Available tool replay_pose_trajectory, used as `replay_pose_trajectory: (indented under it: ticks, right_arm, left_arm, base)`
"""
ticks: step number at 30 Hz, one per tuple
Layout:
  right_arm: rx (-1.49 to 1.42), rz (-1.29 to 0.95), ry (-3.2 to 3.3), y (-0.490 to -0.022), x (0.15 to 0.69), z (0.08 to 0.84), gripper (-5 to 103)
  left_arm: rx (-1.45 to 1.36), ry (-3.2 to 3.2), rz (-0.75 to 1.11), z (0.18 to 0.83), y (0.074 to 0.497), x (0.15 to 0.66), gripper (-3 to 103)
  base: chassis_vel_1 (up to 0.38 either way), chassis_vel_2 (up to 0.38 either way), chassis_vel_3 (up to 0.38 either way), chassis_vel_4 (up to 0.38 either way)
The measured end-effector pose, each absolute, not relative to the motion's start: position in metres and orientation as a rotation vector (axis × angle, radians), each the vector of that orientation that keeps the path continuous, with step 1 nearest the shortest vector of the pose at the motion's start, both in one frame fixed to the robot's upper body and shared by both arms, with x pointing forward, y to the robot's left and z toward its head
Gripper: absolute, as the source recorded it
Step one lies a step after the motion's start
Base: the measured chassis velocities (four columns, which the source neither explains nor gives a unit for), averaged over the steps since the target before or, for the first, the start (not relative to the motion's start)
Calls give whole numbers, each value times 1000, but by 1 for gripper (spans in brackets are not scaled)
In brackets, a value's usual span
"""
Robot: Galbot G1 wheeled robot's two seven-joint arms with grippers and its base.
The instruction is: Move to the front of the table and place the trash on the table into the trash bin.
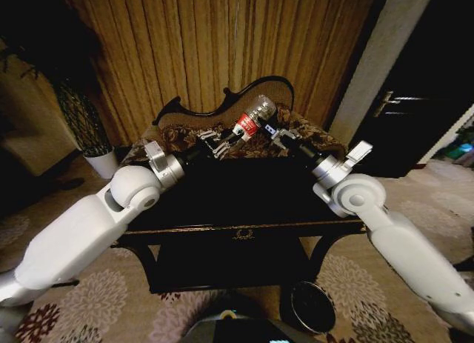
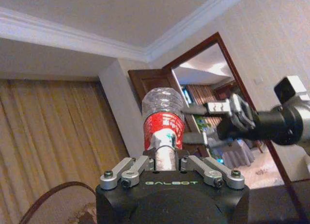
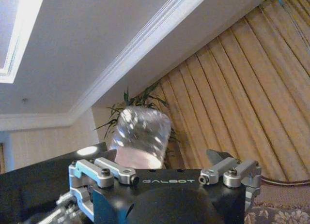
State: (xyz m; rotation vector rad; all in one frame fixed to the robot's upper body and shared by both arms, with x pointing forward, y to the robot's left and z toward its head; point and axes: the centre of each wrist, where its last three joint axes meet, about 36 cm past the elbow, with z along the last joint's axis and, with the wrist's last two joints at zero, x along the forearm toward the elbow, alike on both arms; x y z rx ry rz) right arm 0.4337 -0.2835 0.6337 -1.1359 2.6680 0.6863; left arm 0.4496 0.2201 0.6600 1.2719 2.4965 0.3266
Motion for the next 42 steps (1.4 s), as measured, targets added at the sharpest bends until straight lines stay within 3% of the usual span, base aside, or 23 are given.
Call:
replay_pose_trajectory:
  ticks: [11, 42]
  right_arm:
    - [-1148, 694, 2657, -282, 433, 631, 100]
    - [-1159, 664, 2660, -281, 431, 631, 100]
  left_arm:
    - [1259, 2512, 328, 661, 231, 454, 20]
    - [1395, 2474, 324, 653, 207, 459, 20]
  base:
    - [0, 0, 0, 0]
    - [0, 0, 0, 0]
